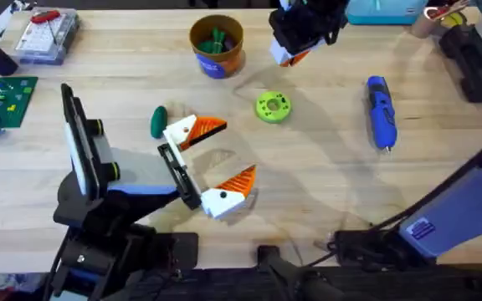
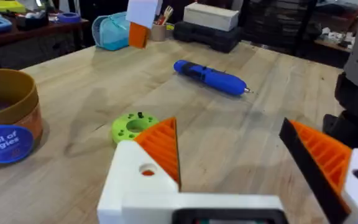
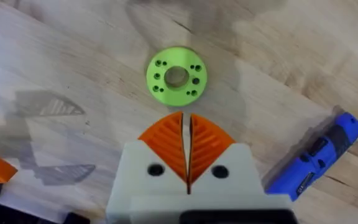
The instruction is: Pick up the gripper from the table and insert it into the empty holder that is missing its gripper. Then pick up a screw, insert it into the mounting hole, and use the screwdriver to tighten it. Finally, clean up the table by picking up the vegetable and placing it into the bucket.
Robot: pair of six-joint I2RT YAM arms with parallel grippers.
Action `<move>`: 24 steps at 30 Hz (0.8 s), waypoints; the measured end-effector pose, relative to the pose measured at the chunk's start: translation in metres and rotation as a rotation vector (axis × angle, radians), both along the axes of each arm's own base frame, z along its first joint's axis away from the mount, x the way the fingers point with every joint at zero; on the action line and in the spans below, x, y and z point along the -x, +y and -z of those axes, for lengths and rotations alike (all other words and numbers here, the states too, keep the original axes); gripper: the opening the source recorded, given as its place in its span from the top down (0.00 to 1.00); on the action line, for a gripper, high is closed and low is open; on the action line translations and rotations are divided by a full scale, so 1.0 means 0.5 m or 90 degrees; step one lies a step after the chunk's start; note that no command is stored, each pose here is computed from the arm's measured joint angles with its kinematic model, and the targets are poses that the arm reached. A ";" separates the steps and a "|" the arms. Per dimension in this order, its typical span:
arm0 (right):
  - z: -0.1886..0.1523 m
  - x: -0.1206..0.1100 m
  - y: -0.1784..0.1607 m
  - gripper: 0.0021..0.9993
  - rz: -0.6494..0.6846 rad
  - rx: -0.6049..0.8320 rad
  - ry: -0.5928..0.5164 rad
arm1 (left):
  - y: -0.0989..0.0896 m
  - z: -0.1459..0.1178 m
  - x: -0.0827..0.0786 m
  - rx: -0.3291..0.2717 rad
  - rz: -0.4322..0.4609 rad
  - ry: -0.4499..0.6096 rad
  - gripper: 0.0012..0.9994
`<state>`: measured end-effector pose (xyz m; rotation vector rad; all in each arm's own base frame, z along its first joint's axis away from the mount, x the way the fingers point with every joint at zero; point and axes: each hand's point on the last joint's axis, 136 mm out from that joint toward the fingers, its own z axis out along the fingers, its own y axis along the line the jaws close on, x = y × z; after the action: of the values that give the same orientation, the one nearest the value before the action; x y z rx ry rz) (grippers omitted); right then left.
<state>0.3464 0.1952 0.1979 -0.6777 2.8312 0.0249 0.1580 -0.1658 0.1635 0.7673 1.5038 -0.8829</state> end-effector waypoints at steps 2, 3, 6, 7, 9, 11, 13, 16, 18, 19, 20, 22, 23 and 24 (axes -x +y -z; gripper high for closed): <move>0.000 0.000 0.000 1.00 0.000 0.000 0.000 | 0.000 0.000 0.000 0.000 0.000 0.000 0.01; 0.000 0.000 0.000 1.00 0.000 0.000 0.000 | 0.000 0.000 0.000 0.000 0.000 0.000 0.01; 0.001 0.005 -0.003 1.00 0.000 0.004 0.007 | 0.000 0.000 0.000 0.000 0.000 0.000 0.01; 0.002 0.009 -0.005 1.00 0.000 0.007 0.011 | 0.000 0.000 0.000 0.000 0.000 0.000 0.01; 0.003 0.012 -0.007 1.00 0.000 0.009 0.016 | 0.000 0.000 0.000 0.000 0.000 0.000 0.01; 0.003 0.013 -0.008 1.00 0.000 0.010 0.017 | 0.000 0.000 0.000 0.000 0.000 0.000 0.01; 0.003 0.013 -0.008 1.00 0.000 0.010 0.017 | 0.000 0.000 0.000 0.000 0.000 0.000 0.01; 0.004 0.014 -0.009 1.00 0.000 0.011 0.019 | 0.000 0.000 0.000 0.000 0.000 0.000 0.01; 0.004 0.014 -0.009 0.90 0.002 0.011 0.019 | 0.000 0.000 0.000 0.000 0.000 0.000 0.01; 0.004 0.015 -0.009 0.80 0.002 0.011 0.020 | 0.000 0.000 0.000 0.000 0.000 0.000 0.01; 0.004 0.015 -0.009 0.65 0.000 0.012 0.020 | 0.000 0.000 0.000 0.000 0.000 0.000 0.01; 0.004 0.017 -0.010 0.34 0.000 0.014 0.023 | 0.000 0.000 0.000 0.000 0.000 0.000 0.01; 0.004 0.019 -0.011 0.20 0.000 0.015 0.025 | 0.000 0.000 0.000 0.000 0.000 0.000 0.01; 0.005 0.020 -0.012 0.07 0.000 0.016 0.027 | 0.000 0.000 0.000 0.000 0.000 0.000 0.01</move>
<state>0.3362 0.1891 0.1955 -0.6915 2.8761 0.0033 0.1580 -0.1658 0.1635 0.7672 1.5037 -0.8829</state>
